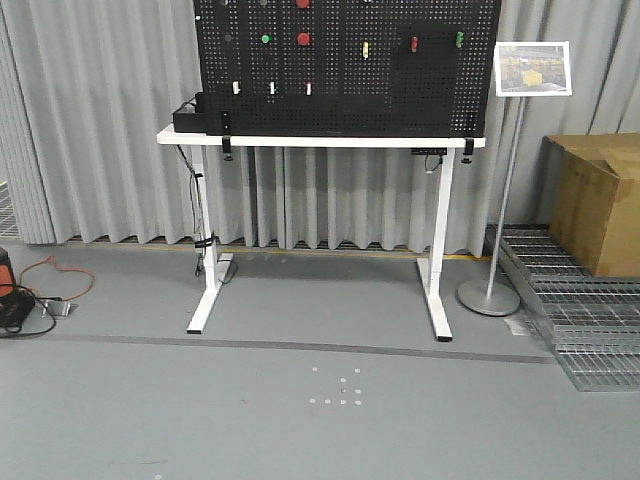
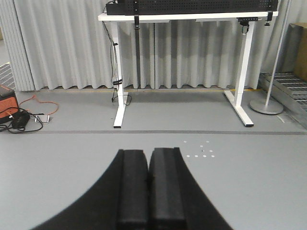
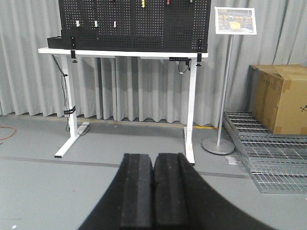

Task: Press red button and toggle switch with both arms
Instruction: 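Drive the base forward toward the black pegboard on the white table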

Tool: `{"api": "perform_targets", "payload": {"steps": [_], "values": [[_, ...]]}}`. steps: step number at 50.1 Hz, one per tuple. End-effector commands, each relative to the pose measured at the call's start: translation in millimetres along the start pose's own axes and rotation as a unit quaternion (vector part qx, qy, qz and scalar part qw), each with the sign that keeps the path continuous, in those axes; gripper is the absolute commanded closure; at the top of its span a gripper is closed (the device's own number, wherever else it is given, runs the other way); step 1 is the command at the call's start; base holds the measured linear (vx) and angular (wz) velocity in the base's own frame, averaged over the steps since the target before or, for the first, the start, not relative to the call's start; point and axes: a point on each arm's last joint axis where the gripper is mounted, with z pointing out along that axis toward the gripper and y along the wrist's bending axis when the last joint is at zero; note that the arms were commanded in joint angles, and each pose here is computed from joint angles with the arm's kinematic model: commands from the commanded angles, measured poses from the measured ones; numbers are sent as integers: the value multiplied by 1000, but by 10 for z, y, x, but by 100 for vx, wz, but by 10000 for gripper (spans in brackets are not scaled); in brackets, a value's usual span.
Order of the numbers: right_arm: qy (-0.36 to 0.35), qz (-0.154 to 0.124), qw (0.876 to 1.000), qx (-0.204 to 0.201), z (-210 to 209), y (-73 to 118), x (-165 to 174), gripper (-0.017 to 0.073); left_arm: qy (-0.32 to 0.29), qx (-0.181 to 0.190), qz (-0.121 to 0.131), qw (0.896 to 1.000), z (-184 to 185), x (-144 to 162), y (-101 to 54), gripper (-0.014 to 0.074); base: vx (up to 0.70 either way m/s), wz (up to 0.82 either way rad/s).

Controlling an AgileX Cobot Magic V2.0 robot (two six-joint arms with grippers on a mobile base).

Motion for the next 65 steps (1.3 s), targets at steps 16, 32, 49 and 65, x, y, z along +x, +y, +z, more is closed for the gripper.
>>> {"api": "perform_targets", "payload": {"steps": [16,32,49,65], "values": [[-45,-5,999,0,-12,4,-49,559,-15,3,-2,1000,30,49,-3,591,0,-1],[-45,-5,999,0,-12,4,-49,559,-15,3,-2,1000,30,49,-3,591,0,0],[-45,-5,999,0,-12,4,-49,559,-15,3,-2,1000,30,49,-3,591,6,-3],[-45,-5,999,0,-12,4,-49,559,-15,2,-5,1000,30,49,-3,591,22,4]]}}
